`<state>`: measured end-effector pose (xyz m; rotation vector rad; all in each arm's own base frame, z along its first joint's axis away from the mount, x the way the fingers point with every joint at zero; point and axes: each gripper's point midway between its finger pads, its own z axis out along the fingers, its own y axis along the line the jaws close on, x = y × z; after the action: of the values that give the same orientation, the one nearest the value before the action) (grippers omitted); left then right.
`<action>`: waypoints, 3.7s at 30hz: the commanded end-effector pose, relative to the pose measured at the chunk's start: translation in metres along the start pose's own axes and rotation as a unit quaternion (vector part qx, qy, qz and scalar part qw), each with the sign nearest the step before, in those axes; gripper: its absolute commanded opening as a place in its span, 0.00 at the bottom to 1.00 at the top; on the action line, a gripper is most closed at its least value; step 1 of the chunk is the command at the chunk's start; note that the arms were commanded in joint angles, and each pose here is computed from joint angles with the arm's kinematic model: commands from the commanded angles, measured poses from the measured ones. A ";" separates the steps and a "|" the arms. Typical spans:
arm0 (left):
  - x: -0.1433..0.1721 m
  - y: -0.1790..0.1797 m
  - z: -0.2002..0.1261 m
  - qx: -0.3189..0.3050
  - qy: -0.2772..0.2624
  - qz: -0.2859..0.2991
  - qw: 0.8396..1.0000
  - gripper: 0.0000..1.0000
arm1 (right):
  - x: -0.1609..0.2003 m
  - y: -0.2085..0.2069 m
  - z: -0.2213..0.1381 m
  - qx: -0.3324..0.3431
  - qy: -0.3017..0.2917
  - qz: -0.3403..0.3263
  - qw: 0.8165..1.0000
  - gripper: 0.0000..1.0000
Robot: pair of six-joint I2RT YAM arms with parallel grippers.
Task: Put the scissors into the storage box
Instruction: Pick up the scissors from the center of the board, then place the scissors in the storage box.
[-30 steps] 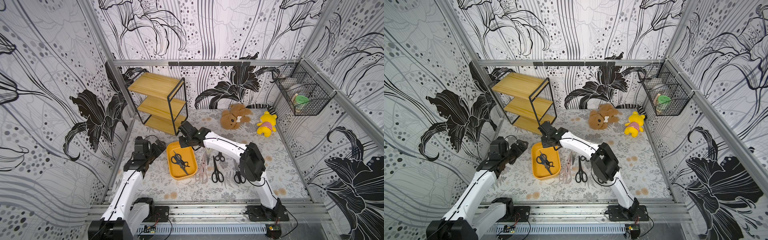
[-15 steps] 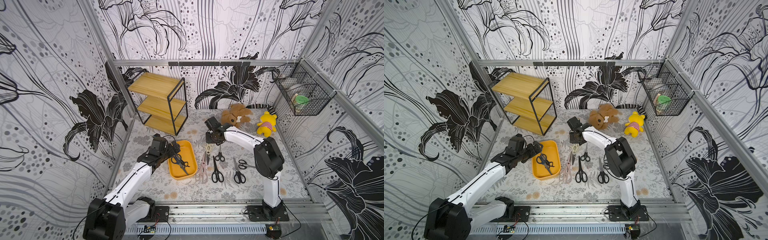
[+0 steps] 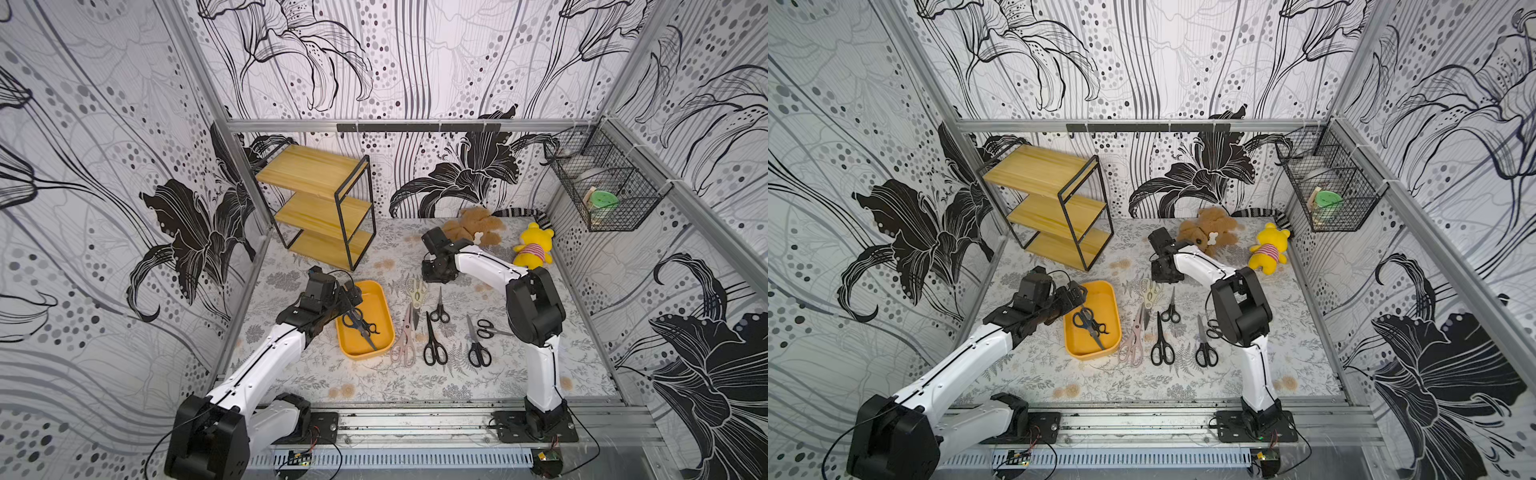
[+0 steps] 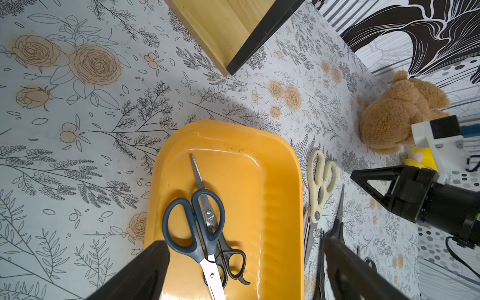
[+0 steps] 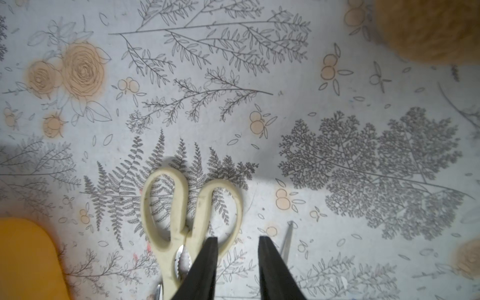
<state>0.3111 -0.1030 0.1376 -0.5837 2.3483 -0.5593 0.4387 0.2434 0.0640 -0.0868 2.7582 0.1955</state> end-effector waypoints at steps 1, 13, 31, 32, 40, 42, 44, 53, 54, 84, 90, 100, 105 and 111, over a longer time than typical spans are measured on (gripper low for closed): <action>-0.010 -0.006 -0.004 0.004 -0.020 0.001 1.000 0.98 | 0.003 0.000 0.009 -0.002 0.023 -0.007 1.000 0.30; -0.012 -0.007 -0.003 0.002 -0.022 0.000 1.000 0.98 | 0.017 -0.005 0.035 0.011 0.047 -0.008 0.999 0.28; -0.010 -0.003 -0.006 -0.002 -0.027 -0.001 1.000 0.98 | 0.036 -0.015 0.058 0.027 0.071 -0.011 0.997 0.22; -0.011 -0.002 -0.006 -0.002 -0.028 -0.002 1.000 0.98 | 0.036 -0.015 0.058 0.027 0.071 -0.011 0.997 0.21; -0.009 0.001 -0.005 -0.004 -0.029 -0.005 1.000 0.98 | 0.035 -0.016 0.059 0.032 0.068 -0.011 0.997 0.18; -0.008 0.002 -0.005 -0.005 -0.029 -0.007 1.000 0.98 | 0.034 -0.016 0.060 0.032 0.067 -0.012 0.997 0.14; -0.007 0.003 -0.005 -0.006 -0.029 -0.008 1.000 0.98 | 0.033 -0.016 0.061 0.032 0.067 -0.012 0.997 0.11; -0.007 0.004 -0.006 -0.007 -0.032 -0.007 0.999 0.98 | 0.026 -0.015 0.057 0.034 0.058 -0.016 0.998 0.03; -0.007 0.004 -0.006 -0.007 -0.032 -0.007 0.999 0.98 | 0.024 -0.015 0.054 0.035 0.056 -0.019 0.998 0.02; -0.027 0.047 -0.001 -0.022 -0.060 -0.087 0.994 0.97 | -0.010 0.137 -0.099 -0.107 -0.088 -0.108 0.984 0.01; -0.032 0.075 -0.005 -0.024 -0.074 -0.138 0.987 0.97 | 0.010 0.190 -0.096 -0.134 -0.091 -0.131 0.978 0.01; -0.032 0.094 -0.011 -0.032 -0.084 -0.164 0.982 0.97 | 0.051 0.228 -0.061 -0.128 -0.063 -0.164 0.976 0.01; -0.033 0.094 -0.013 -0.032 -0.085 -0.159 0.983 0.97 | 0.065 0.226 -0.040 -0.117 -0.042 -0.167 0.978 0.01; -0.032 0.094 -0.015 -0.031 -0.085 -0.156 0.984 0.97 | 0.076 0.218 -0.018 -0.095 -0.024 -0.172 0.980 0.01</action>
<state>0.2975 -0.0069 0.1094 -1.0254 2.1518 -0.5407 0.3424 0.4575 0.0969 -0.6041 2.5927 0.4134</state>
